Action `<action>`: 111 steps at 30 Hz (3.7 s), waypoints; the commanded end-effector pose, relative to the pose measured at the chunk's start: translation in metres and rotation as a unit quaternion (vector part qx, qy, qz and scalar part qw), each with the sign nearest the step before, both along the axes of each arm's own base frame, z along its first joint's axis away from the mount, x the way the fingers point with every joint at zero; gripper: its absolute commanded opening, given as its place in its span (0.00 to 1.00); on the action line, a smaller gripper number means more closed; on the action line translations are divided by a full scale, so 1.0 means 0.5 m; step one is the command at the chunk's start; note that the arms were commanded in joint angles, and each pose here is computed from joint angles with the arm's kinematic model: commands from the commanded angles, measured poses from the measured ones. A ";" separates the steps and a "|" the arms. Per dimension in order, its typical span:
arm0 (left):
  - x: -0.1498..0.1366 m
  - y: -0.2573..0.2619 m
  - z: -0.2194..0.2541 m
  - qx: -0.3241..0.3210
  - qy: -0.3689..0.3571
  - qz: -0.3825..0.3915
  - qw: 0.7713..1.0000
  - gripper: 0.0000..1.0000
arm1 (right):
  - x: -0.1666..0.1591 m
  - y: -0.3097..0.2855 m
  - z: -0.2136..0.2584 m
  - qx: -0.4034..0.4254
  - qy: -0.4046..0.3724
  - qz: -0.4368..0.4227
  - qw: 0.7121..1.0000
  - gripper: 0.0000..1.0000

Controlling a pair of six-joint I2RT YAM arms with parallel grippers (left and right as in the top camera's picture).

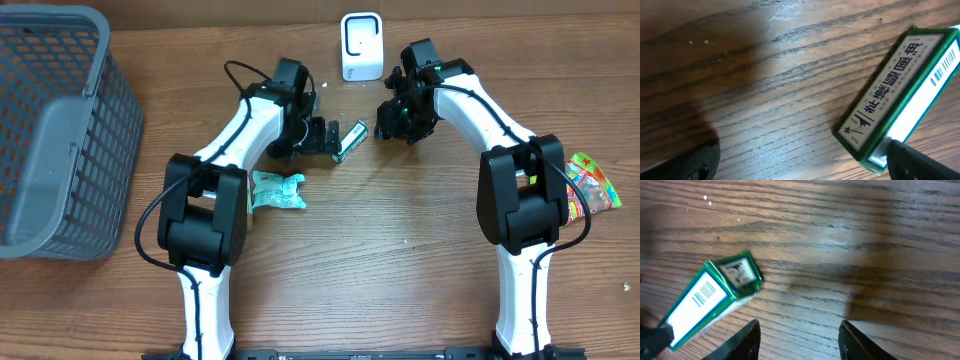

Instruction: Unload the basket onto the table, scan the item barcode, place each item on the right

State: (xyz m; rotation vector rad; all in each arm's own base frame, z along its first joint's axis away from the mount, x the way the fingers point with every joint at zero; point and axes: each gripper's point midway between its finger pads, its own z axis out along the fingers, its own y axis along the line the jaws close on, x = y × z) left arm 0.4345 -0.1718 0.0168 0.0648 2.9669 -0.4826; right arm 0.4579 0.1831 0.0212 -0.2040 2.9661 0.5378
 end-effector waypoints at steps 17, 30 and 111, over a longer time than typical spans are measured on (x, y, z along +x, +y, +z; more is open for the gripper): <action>-0.031 0.030 -0.055 -0.001 0.051 0.030 0.998 1.00 | 0.003 0.037 -0.019 -0.052 0.013 -0.162 0.985 0.41; -0.034 0.066 -0.082 -0.018 0.084 0.066 0.994 1.00 | 0.005 0.070 -0.038 -0.036 -0.004 -0.157 0.987 0.41; -0.021 0.005 -0.059 -0.015 0.051 0.000 0.999 0.04 | 0.006 0.081 -0.035 -0.026 -0.013 -0.121 0.992 0.40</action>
